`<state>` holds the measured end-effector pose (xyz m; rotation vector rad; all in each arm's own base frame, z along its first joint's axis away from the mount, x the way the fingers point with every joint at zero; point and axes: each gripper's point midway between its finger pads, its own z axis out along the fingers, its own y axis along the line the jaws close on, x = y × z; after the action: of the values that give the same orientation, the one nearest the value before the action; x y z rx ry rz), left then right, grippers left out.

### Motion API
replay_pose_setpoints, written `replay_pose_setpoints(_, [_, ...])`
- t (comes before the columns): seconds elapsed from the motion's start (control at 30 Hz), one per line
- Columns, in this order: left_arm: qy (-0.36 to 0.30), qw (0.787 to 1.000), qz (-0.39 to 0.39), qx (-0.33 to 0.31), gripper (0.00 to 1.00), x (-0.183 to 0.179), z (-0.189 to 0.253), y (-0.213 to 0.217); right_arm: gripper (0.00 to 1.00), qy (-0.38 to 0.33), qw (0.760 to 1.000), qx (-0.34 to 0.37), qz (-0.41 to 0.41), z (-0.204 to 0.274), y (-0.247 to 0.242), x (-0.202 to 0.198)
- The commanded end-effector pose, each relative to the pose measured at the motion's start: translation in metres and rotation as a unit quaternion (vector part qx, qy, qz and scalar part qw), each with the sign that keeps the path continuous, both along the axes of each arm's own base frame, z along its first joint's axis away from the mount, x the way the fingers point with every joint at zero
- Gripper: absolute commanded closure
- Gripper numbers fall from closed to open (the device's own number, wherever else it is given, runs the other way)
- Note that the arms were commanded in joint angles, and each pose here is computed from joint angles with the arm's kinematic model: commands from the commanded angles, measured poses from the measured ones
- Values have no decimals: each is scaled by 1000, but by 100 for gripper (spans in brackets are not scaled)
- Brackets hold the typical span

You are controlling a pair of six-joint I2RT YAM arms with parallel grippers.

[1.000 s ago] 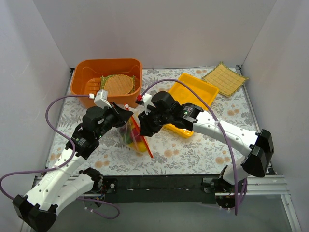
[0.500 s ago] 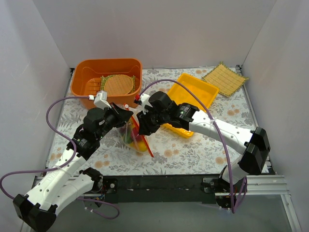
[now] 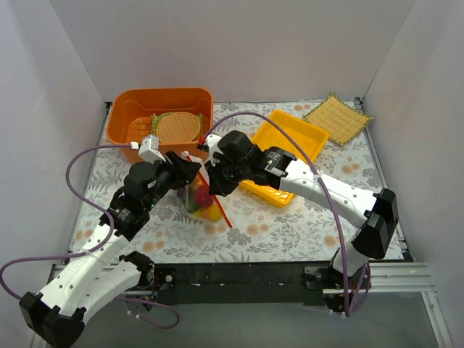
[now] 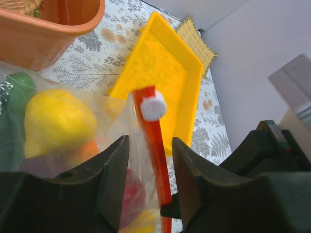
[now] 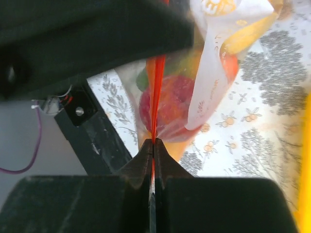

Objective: Open the zip-top bag and remove the fake food

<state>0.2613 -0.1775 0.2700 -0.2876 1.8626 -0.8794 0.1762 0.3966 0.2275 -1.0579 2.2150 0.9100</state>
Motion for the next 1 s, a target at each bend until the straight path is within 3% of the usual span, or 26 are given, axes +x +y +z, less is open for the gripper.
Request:
replay_pose_setpoints(0.0, [-70, 997, 9, 43, 38, 0, 31, 13, 99, -62, 998, -15, -15, 39, -11, 15])
replay_pose_setpoints(0.17, [-156, 979, 23, 127, 22, 4, 60, 32, 99, -101, 994, -33, 7, 68, -22, 14])
replay_pose_setpoints(0.27, [-219, 964, -4, 152, 15, -3, 81, 29, 99, -105, 993, -55, 18, 72, -31, 8])
replay_pose_setpoints(0.33, [-263, 950, -52, 161, 3, -13, 94, 16, 99, -113, 992, -55, 15, 81, -35, 7])
replay_pose_setpoints(0.5, [-305, 919, -174, 178, 4, -28, 106, -19, 99, -107, 992, -70, 18, 89, -57, -6])
replay_pose_setpoints(0.63, [-317, 896, -271, 156, 8, -32, 110, -38, 99, -92, 994, -62, 19, 94, -72, -21])
replay_pose_setpoints(0.77, [-316, 886, -314, 129, 10, -17, 114, -35, 99, -89, 994, -61, 5, 98, -87, -29])
replay_pose_setpoints(0.93, [-342, 855, -379, 92, 11, -23, 122, -20, 99, -81, 995, -60, -4, 98, -98, -35])
replay_pose_setpoints(0.97, [-343, 840, -413, 82, 11, -32, 117, -21, 99, -82, 995, -56, -5, 101, -100, -36])
